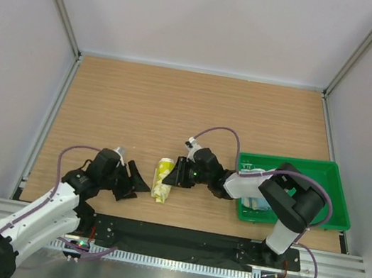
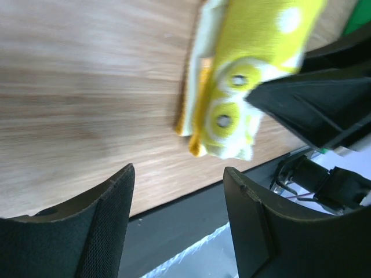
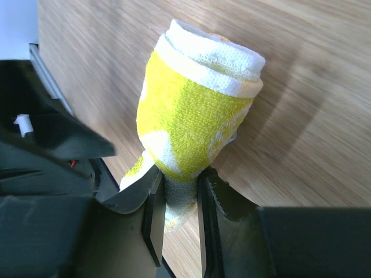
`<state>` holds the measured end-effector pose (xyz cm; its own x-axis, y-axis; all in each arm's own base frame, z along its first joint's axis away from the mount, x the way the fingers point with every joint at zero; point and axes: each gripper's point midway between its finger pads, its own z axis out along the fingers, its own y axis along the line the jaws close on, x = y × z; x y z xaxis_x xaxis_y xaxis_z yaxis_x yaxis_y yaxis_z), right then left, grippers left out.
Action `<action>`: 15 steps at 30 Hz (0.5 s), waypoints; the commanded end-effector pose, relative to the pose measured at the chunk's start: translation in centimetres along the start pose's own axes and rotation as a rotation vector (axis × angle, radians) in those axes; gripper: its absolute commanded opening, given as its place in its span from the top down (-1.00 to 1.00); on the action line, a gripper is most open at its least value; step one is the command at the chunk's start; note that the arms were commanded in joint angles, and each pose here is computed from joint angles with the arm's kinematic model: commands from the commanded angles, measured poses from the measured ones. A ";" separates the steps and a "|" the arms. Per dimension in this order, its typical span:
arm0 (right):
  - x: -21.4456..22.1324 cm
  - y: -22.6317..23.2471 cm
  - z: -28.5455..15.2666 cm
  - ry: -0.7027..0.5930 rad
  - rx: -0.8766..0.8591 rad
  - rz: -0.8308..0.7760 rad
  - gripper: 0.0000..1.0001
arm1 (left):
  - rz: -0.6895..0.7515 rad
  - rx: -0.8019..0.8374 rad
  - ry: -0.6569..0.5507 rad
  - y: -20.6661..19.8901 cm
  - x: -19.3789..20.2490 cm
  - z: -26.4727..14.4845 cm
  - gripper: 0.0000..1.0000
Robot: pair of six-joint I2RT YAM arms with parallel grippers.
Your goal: Roll the towels
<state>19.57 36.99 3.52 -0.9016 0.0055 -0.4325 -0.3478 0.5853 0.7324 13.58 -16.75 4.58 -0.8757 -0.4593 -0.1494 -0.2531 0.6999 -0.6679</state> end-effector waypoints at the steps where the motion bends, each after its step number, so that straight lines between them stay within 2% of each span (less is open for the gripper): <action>1: -1.5 -0.6 -0.8 -0.026 0.094 -0.059 0.98 | 0.116 0.087 -0.074 -4.6 -2.5 -2.6 -0.28; 3: -1.9 -0.5 -1.3 -0.028 0.115 -0.073 0.98 | 0.157 0.075 -0.139 -6.3 -4.2 -4.5 -0.28; 6: -2.9 0.2 -1.9 -0.044 0.133 -0.091 0.98 | 0.236 0.009 -0.170 -6.7 -5.2 -6.2 -0.29; 7: -3.5 0.7 -2.0 -0.054 0.131 -0.099 0.98 | 0.260 -0.002 -0.233 -7.8 -6.7 -7.5 -0.29; 11: -4.8 1.8 -3.3 -0.077 0.156 -0.131 0.98 | 0.349 -0.092 -0.303 -7.3 -8.4 -9.0 -0.29; 14: -6.3 2.8 -5.2 -0.119 0.183 -0.169 0.98 | 0.382 -0.067 -0.330 -8.0 -8.8 -9.4 -0.29; 15: -5.8 2.2 -6.0 -0.095 0.224 -0.166 0.98 | 0.401 -0.064 -0.336 -8.1 -8.9 -9.6 -0.29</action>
<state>21.53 34.61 7.46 -0.8523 -0.0326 -0.5220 -0.3832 0.7181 0.5809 19.58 -14.75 18.63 -0.7450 -0.3565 -0.5638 0.0238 0.8305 -0.5566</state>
